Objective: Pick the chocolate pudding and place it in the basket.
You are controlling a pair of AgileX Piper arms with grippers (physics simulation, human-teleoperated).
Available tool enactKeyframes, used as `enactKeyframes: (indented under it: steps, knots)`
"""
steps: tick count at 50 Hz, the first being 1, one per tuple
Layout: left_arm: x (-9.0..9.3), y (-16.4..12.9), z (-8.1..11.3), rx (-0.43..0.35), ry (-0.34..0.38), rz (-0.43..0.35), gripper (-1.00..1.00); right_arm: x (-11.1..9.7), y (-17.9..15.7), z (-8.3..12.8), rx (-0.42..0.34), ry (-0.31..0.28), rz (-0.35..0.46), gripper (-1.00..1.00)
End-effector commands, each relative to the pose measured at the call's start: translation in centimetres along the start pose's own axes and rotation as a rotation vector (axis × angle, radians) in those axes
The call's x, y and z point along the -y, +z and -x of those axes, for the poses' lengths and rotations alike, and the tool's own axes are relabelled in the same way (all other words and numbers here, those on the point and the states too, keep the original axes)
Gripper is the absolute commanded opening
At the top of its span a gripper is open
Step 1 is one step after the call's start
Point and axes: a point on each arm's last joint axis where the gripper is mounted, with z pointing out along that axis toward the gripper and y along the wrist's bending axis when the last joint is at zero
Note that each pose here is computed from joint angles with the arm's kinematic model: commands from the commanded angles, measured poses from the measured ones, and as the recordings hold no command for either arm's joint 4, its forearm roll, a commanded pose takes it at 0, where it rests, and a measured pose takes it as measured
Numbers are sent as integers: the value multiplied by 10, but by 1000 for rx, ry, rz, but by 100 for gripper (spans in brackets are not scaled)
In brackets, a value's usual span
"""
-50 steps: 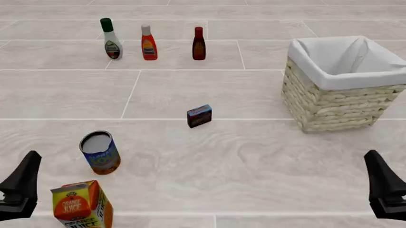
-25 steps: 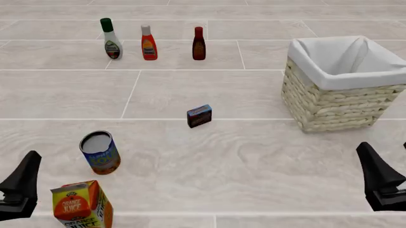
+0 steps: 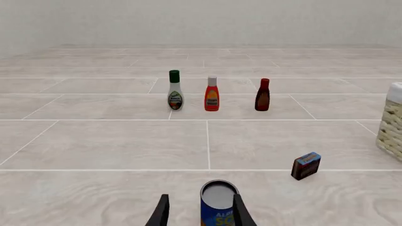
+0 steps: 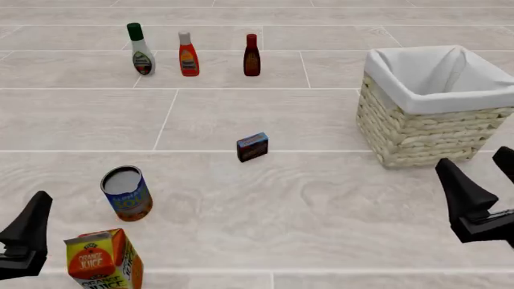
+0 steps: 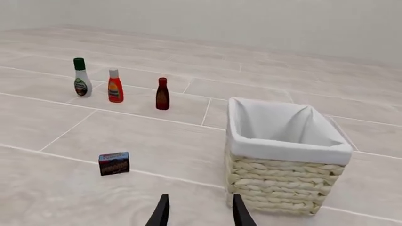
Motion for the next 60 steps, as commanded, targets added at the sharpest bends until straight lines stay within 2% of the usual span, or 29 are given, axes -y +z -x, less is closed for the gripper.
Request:
enactKeyframes:
  steps: [1, 25, 33, 34, 60]
  knots:
    - [0, 0, 0, 0, 0, 0, 100, -6, 16, 9, 13, -9, 68, 100]
    - [0, 0, 0, 0, 0, 0, 100, -21, 56, 13, -22, 5, 156, 100]
    - [0, 0, 0, 0, 0, 0, 100, -27, 71, 16, -33, 37, 178, 100]
    - [0, 0, 0, 0, 0, 0, 100, -29, 76, 16, -45, 56, 185, 100]
    - [0, 0, 0, 0, 0, 0, 100, -50, 126, 26, -59, 46, 245, 100]
